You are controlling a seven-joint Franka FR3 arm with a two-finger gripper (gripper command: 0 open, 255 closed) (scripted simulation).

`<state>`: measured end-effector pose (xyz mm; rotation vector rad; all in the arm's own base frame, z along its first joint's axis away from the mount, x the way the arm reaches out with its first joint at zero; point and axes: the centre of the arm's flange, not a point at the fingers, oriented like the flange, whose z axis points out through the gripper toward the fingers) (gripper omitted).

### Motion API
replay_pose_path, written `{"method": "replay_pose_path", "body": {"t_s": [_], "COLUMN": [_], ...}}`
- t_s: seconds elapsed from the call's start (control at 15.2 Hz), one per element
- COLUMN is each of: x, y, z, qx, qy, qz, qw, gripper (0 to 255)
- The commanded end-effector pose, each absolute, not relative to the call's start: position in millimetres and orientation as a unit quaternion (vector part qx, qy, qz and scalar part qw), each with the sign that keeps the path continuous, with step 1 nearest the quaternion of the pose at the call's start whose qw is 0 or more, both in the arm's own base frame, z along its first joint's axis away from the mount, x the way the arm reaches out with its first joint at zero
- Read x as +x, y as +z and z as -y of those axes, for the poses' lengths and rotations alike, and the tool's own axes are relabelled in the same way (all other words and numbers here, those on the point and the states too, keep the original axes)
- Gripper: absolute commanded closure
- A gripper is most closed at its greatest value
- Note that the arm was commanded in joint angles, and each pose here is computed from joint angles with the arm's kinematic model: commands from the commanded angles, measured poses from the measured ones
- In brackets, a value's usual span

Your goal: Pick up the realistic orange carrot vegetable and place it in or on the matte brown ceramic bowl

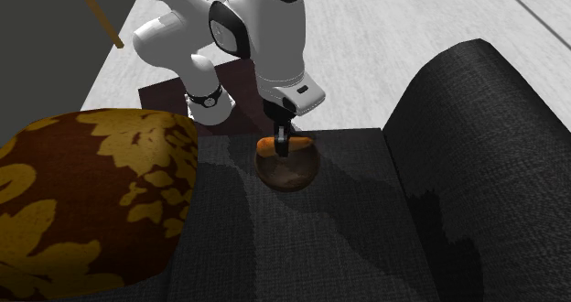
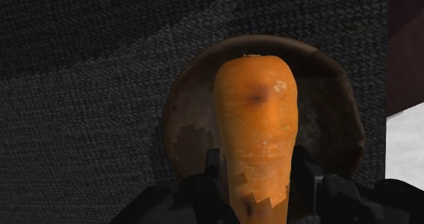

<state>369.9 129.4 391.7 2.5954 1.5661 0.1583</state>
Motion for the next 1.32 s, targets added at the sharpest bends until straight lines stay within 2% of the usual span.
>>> {"method": "replay_pose_path", "body": {"t_s": [0.0, 0.26, 0.73, 0.79, 1.12, 1.25], "x": [370.3, 370.3, 370.3, 370.4, 370.4, 366.5], "y": [382.0, 361.2, 361.2, 361.2, 361.2, 387.4], "z": [-130.5, -130.5, -130.5, -130.4, -130.4, -131.4], "qx": [0.854, 0.854, 0.854, 0.854, 0.854, 0.854], "qy": [0.052, 0.052, 0.052, 0.052, 0.052, 0.052], "qz": [-0.515, -0.515, -0.515, -0.515, -0.515, -0.515], "qw": [0.053, 0.053, 0.053, 0.053, 0.053, 0.053], "gripper": [255, 255, 255, 0, 0, 0]}}
